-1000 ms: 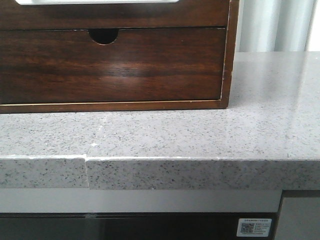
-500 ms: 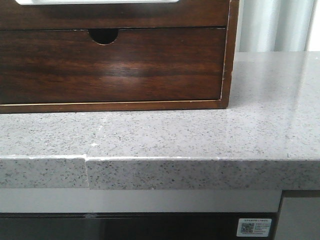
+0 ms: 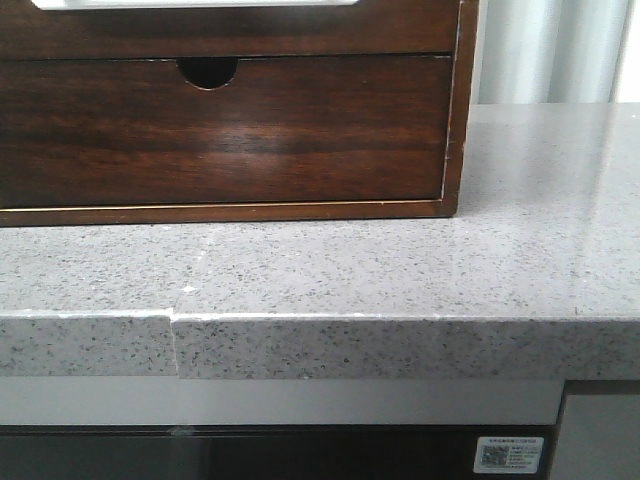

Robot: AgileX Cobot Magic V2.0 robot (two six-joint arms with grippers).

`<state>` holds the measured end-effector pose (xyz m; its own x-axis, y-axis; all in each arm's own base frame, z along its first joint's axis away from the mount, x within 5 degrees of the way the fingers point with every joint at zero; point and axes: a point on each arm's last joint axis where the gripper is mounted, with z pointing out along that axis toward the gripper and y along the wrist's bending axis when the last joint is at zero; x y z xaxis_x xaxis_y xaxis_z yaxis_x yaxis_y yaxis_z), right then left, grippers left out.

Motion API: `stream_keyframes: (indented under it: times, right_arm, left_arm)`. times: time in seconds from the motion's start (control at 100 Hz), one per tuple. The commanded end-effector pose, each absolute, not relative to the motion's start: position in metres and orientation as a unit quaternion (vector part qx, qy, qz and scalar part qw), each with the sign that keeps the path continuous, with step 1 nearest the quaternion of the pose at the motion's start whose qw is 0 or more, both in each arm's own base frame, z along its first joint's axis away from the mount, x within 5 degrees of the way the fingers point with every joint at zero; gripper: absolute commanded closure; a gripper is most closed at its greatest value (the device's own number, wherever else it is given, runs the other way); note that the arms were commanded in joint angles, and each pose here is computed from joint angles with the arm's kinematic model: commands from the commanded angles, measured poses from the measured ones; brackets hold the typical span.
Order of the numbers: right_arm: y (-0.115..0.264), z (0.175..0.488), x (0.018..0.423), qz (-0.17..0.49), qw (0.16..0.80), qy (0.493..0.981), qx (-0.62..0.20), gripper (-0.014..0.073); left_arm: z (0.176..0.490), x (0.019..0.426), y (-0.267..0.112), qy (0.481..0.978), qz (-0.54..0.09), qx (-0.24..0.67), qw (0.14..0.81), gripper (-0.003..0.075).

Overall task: Put scissors in drawer with both arms
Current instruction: 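Grasp the white drawer handle with the left gripper, then pull the drawer open toward the robot with the left gripper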

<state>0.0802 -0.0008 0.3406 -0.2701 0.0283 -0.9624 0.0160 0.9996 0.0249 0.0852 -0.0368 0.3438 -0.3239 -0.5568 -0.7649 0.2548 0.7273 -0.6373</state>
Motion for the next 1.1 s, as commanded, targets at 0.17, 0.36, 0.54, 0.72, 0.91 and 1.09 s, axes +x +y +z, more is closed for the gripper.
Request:
stream_keyframes:
  times: [0.17, 0.36, 0.54, 0.72, 0.91, 1.09]
  right_arm:
    - [0.000, 0.358, 0.082, 0.008, 0.644, 0.765, 0.014, 0.0039]
    - [0.000, 0.358, 0.082, 0.008, 0.644, 0.765, 0.014, 0.0039]
    - [0.000, 0.358, 0.082, 0.008, 0.644, 0.765, 0.014, 0.0039]
    - [0.000, 0.358, 0.082, 0.008, 0.644, 0.765, 0.014, 0.0039]
    - [0.000, 0.358, 0.082, 0.008, 0.644, 0.765, 0.014, 0.0039]
    - [0.000, 0.358, 0.082, 0.008, 0.644, 0.765, 0.014, 0.0039]
  left_arm:
    - [0.341, 0.117, -0.045, 0.719, -0.455, -0.198, 0.486, 0.0294]
    - [0.326, 0.146, -0.055, 0.742, -0.485, -0.212, 0.411, 0.0304]
    - [0.319, 0.166, -0.066, 0.733, -0.536, -0.191, 0.373, 0.0304]
    - [0.315, 0.186, -0.074, 0.704, -0.590, -0.167, 0.359, 0.0304]
    - [0.314, 0.204, -0.080, 0.711, -0.600, -0.139, 0.340, 0.0328]
    - [0.323, 0.218, -0.082, 0.707, -0.606, -0.120, 0.343, 0.0360]
